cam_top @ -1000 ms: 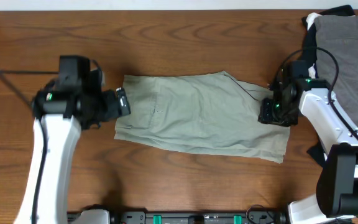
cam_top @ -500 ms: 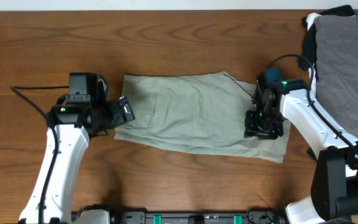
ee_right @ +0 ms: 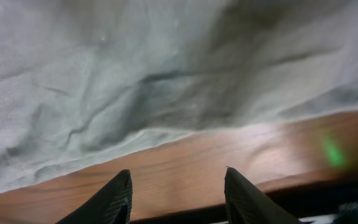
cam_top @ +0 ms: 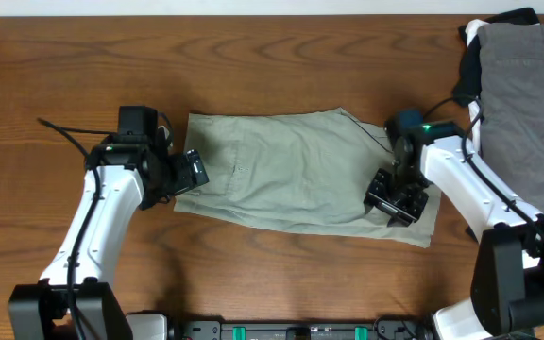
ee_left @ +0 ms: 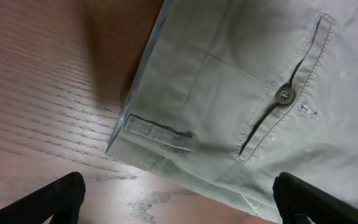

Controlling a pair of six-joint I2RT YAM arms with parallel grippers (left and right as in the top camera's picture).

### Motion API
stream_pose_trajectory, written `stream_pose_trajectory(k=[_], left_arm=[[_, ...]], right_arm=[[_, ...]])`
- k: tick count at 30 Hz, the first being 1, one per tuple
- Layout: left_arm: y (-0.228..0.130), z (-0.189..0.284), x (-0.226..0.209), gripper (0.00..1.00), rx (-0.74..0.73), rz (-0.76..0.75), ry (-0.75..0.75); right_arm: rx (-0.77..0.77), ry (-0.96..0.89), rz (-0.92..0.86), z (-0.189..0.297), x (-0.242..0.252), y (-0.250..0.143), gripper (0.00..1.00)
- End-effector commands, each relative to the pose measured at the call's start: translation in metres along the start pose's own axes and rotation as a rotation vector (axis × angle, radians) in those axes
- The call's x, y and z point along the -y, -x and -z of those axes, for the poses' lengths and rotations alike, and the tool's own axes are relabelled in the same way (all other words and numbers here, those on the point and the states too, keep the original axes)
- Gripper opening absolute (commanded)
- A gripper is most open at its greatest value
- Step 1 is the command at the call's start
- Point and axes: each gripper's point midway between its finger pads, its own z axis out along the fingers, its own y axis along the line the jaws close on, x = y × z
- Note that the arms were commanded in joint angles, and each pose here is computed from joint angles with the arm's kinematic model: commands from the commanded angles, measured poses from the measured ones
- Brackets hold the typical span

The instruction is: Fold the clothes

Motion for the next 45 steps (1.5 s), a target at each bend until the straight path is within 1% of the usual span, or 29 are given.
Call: stream_pose_trajectory(k=[1,4,8,11,18,21,24,29,34,37,38,40,43,45], left_arm=[[0.001,-0.001,0.000,0.98,-0.004,0.017,-0.008],[0.001,-0.001,0.001,0.98,-0.002,0.017,-0.008],[0.001,-0.001,0.001,0.98,-0.002,0.017,-0.009],[0.001,-0.001,0.001,0.98,-0.002,0.017,-0.009],[0.001,-0.001,0.001,0.98,-0.002,0.017,-0.009],[0.001,-0.001,0.001,0.98,-0.002,0.017,-0.009],[0.001,-0.001,0.001,0.98,-0.002,0.017,-0.009],[0.001,-0.001,0.001,0.98,-0.003,0.017,-0.009],[0.002,-0.001,0.001,0.98,-0.001,0.017,-0.010],[0.002,-0.001,0.001,0.98,0.002,0.016,-0.011],[0.002,-0.001,0.001,0.98,0.002,0.016,-0.011],[0.002,-0.001,0.001,0.98,0.001,0.016,-0.011],[0.002,-0.001,0.001,0.98,0.001,0.017,-0.011],[0.002,-0.001,0.001,0.98,0.001,0.016,-0.011]], right_arm=[[-0.001,-0.033,-0.129,-0.003,-0.001,-0.008,0.46],[0.031,-0.096,-0.181,-0.006,0.006,-0.011,0.46],[0.140,-0.174,-0.221,-0.004,0.018,0.000,0.47],[0.193,-0.204,-0.267,-0.003,0.024,0.007,0.50],[0.199,-0.185,-0.311,-0.021,0.027,0.009,0.54],[0.171,-0.133,-0.309,-0.030,0.019,0.008,0.54],[0.190,-0.109,-0.304,-0.032,0.014,0.013,0.53],[0.258,-0.143,-0.303,-0.029,0.022,0.024,0.51],[0.247,-0.166,-0.306,-0.029,0.027,0.020,0.50],[0.245,-0.171,-0.317,-0.032,0.029,0.019,0.48],[0.246,-0.171,-0.326,-0.034,0.030,0.019,0.46],[0.253,-0.162,-0.324,-0.037,0.030,0.021,0.39],[0.267,-0.148,-0.322,-0.038,0.028,0.024,0.34],[0.281,-0.147,-0.321,-0.038,0.027,0.027,0.29]])
